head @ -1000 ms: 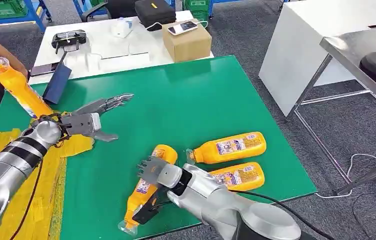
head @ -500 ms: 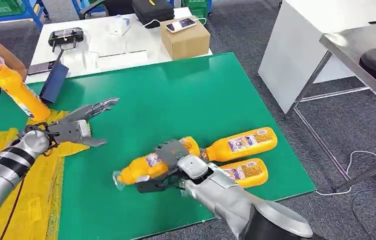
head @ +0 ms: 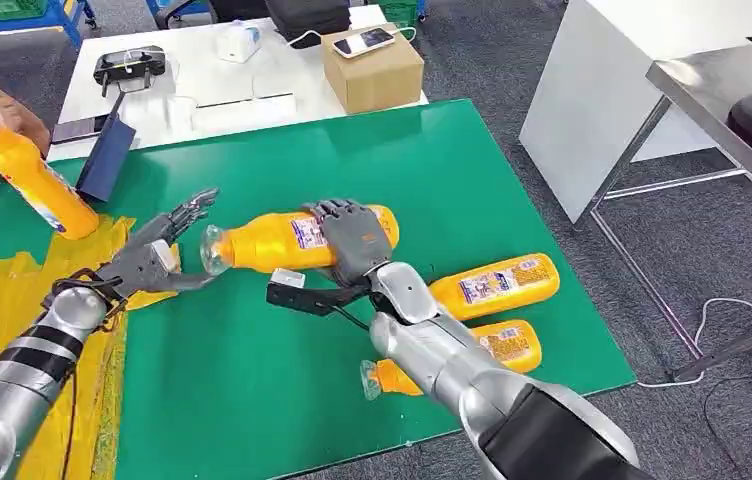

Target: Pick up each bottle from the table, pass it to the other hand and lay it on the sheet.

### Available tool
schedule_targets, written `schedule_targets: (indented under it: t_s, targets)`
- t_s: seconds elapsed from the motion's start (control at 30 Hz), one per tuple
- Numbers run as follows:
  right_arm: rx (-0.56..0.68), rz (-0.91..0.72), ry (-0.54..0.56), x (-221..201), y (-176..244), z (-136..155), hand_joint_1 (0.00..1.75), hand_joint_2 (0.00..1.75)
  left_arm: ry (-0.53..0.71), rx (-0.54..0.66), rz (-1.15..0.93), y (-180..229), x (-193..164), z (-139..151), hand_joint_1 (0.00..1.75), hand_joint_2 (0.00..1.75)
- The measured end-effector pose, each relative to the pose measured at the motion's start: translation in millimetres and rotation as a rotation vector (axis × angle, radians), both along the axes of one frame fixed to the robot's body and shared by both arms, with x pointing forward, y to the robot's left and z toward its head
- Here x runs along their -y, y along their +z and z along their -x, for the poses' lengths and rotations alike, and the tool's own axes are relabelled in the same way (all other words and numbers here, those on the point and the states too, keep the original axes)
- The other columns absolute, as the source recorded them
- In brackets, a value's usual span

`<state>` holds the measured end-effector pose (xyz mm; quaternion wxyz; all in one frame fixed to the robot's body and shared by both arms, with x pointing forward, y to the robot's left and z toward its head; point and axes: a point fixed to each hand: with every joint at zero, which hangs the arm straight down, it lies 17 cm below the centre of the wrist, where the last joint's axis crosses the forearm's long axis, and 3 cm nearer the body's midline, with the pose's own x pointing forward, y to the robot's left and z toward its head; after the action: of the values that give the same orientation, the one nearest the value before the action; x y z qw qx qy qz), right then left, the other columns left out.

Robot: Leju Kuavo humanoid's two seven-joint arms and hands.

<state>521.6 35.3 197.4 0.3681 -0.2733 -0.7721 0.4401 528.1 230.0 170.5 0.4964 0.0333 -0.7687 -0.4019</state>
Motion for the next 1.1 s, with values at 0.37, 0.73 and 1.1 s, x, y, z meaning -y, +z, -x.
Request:
schedule_targets:
  t_s: [0.37,0.73,1.1]
  targets:
    - [0.000,-0.434,0.068,8.1,51.9,19.7,1.75,1.75,0.014,-0.070,0.534,45.1,21.6,14.2,0.00,1.75]
    - [-0.150,-0.616,0.202,-31.1,58.9,59.9,1.75,1.75,-0.092,0.013,0.859,91.1,50.3,81.7,0.00,1.75]
    - [-0.264,-0.705,0.240,-35.0,49.5,60.5,1.75,1.75,-0.127,0.098,0.913,116.6,54.6,107.7,0.00,1.75]
